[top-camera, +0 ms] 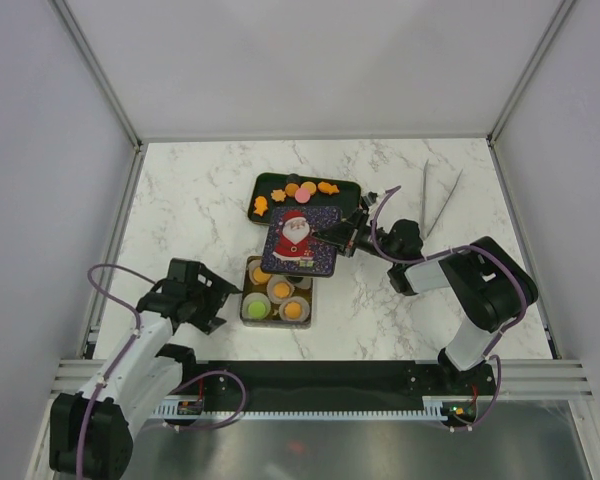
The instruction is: Pack the cookies
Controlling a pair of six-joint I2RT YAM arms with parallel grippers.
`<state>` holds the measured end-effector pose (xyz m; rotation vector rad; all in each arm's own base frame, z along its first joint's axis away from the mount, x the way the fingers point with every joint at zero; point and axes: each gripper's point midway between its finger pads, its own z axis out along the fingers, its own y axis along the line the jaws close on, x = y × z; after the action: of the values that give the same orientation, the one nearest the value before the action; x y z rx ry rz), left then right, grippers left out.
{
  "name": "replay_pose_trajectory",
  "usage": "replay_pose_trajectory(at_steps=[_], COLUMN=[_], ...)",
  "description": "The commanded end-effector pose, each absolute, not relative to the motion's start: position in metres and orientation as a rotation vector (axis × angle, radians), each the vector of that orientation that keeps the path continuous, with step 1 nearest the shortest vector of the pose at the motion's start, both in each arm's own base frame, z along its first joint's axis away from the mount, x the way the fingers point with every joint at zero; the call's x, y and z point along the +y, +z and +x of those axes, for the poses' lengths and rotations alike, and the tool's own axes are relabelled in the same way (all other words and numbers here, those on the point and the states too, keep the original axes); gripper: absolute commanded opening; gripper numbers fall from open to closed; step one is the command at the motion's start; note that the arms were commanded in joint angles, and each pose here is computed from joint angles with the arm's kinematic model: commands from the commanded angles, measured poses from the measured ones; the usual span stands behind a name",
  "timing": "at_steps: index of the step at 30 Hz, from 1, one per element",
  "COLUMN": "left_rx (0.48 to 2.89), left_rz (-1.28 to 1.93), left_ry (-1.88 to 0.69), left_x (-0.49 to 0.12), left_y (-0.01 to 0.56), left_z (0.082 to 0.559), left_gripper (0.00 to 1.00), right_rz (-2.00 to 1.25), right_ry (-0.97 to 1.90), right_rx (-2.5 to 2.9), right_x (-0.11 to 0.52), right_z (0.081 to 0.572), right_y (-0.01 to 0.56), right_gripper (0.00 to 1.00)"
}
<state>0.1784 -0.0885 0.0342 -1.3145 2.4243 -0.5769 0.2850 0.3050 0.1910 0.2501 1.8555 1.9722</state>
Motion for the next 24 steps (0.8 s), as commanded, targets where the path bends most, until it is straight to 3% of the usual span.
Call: replay_pose_trajectory(at_steps=[1, 13, 24], left_rx=[2.364, 2.403, 2.252], left_rz=[-1.421, -1.259, -1.215], left_ry=[-0.601, -0.753, -0.642], left_x=[-0.097, -0.136, -0.072], left_y=[0.035, 0.044, 0.073], left_z=[0.182, 0.202, 0.244], left_gripper=[0.92, 0.89, 0.98], right_rz=[0.027, 0.038, 0.023], right_ry=[2.008, 1.98, 1.944], right_rx=[1.567, 1.621, 1.687], right_x=[0.294, 0.289, 0.287], right_z=[0.271, 0.264, 0.255], right_y=[0.243, 0.226, 0.22], right_gripper=[0.0, 0.0, 0.0])
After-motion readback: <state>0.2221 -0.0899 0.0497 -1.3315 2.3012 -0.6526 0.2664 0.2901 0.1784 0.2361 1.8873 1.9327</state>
